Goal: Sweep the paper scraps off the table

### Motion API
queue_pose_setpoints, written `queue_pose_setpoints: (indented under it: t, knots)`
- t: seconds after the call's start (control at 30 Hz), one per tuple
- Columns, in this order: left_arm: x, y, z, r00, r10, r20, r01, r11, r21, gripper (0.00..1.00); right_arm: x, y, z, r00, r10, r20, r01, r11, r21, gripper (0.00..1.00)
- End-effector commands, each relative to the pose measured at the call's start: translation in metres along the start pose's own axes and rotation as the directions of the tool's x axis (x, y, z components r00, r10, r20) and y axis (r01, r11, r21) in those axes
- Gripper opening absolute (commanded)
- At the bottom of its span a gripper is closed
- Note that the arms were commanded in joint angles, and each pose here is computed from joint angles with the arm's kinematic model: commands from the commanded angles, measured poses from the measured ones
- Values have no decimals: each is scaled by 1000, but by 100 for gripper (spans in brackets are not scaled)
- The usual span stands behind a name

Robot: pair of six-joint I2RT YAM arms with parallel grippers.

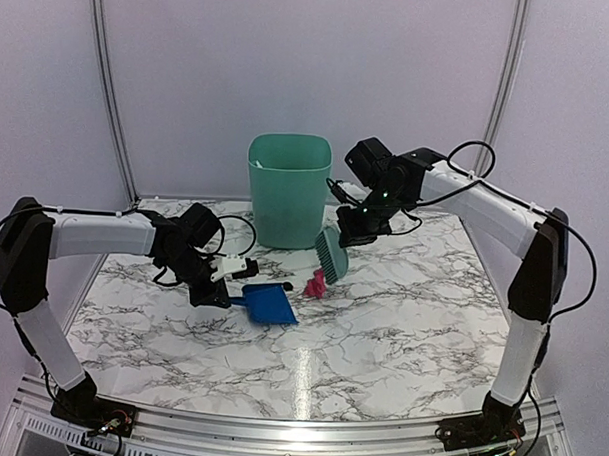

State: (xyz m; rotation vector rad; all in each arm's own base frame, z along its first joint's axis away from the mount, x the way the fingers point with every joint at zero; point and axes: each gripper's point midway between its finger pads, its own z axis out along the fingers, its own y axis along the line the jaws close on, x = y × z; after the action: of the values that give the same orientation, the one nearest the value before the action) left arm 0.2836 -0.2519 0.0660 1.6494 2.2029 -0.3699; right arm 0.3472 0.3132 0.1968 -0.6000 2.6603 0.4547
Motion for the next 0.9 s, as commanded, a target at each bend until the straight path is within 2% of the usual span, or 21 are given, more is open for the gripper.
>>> queue_pose_setpoints:
  t: [0.0, 0.33, 0.6, 0.87]
  knots:
    - [17, -11, 1, 998, -33, -56, 34, 999, 21, 0, -13, -37, -9, 998, 62, 26, -65, 986, 152, 0]
    - [18, -12, 2, 997, -50, -61, 51, 999, 17, 0, -1, -41, 26, 995, 46, -89, -27, 977, 210, 0]
    - [19, -11, 3, 996, -61, -65, 62, 998, 10, 0, 6, -29, 51, 990, 15, -141, 9, 986, 168, 0]
    - [18, -8, 3, 996, -59, -64, 59, 998, -4, 0, 17, -7, 76, 977, -4, -214, 18, 998, 64, 0]
